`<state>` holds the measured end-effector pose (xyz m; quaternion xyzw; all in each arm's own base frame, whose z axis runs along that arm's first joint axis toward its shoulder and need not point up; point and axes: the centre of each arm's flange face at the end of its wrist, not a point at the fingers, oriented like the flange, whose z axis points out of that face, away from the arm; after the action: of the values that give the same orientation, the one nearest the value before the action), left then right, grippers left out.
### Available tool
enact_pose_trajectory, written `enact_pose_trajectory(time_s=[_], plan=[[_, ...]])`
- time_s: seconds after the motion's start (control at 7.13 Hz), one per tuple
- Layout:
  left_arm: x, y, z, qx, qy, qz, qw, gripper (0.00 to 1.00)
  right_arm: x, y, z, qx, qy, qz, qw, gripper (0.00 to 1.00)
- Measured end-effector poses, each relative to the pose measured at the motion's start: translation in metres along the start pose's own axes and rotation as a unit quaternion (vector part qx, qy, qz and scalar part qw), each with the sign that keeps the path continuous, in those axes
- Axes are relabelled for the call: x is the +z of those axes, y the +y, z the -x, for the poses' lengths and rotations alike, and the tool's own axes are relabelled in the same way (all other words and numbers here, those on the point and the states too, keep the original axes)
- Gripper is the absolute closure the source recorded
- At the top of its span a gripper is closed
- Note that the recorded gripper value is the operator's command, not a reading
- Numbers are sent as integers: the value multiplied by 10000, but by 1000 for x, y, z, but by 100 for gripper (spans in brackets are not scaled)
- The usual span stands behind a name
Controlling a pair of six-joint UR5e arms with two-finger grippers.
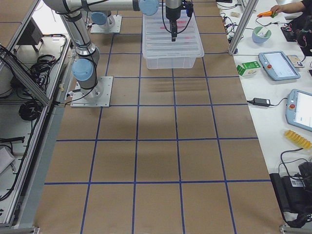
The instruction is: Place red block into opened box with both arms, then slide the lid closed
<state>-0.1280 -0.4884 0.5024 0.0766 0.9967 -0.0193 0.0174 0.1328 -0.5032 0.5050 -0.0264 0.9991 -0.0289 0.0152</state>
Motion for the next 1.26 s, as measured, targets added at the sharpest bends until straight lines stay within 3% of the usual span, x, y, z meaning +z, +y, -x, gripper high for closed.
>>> enact_pose_trajectory(time_s=[0.28, 1.26], plan=[[0, 0, 0, 0, -2, -1, 10000, 0, 14, 4, 6, -39, -106, 201, 9997, 0], [0, 0, 0, 12, -16, -5, 10000, 0, 18, 4, 6, -77, -58, 244, 9997, 0]])
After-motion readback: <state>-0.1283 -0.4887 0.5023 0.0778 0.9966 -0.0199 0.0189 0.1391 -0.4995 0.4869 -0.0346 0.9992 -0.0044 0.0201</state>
